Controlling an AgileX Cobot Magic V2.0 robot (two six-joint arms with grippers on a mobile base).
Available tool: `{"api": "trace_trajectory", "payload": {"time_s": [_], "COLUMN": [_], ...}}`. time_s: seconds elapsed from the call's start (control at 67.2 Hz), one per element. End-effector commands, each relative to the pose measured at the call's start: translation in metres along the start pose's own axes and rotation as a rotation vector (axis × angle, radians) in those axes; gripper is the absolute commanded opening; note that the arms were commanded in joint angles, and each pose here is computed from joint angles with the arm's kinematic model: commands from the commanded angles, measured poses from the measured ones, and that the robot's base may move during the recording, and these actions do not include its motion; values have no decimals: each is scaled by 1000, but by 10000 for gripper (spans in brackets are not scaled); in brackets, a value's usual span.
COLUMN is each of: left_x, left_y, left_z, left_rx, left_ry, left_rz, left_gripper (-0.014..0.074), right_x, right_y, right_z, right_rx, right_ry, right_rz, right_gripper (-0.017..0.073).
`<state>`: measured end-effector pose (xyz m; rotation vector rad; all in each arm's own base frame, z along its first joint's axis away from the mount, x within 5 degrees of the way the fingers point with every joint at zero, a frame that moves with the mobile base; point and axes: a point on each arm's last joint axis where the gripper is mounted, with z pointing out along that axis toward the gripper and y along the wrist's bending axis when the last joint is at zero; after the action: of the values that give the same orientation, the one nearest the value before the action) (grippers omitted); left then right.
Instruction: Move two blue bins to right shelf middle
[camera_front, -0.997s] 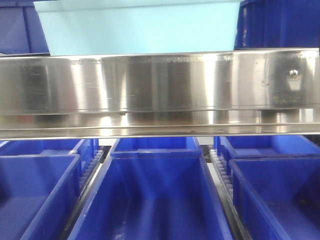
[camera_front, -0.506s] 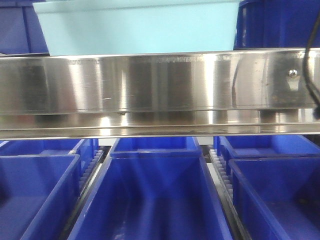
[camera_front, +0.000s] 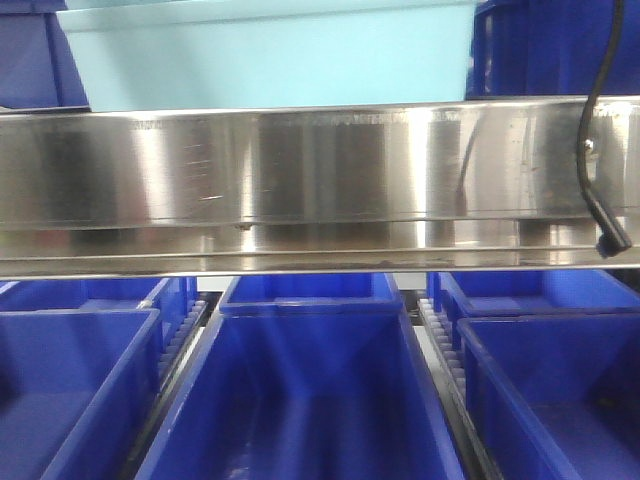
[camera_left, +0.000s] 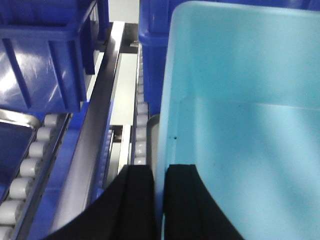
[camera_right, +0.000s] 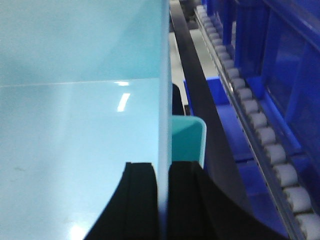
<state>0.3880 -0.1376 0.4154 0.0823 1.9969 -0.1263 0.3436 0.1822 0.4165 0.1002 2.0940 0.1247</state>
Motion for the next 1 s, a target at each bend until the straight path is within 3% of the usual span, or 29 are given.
{"api": "trace_trajectory", "payload": {"time_s": [0.0, 0.134, 0.223, 0.357, 0.566, 0.983], "left_x": [-5, 0, 1, -3, 13, 37], "left_y": [10, 10, 11, 4, -8, -5], "left_z": [-4, -4, -5, -14, -22, -33], "left_rx": [-34, -49, -54, -18, 48, 101], "left_ry": [-7, 48, 58, 16, -7, -41], "left_rz": [2, -12, 29, 33, 64, 19], "left_gripper": [-111, -111, -111, -111, -111, -111], "right_x": [-5, 0, 1, 4, 11, 23], "right_y": [-6, -10, -11, -10, -6, -5], "right_z": [-8, -9, -9, -5, 2, 8], "right_rx": [32, 86, 93, 94, 46, -38], "right_ry": [-7, 44, 52, 59, 41, -51], "right_rz": [0, 2, 4, -3, -25, -63], "right_gripper": [-164, -164, -164, -164, -165, -165]}}
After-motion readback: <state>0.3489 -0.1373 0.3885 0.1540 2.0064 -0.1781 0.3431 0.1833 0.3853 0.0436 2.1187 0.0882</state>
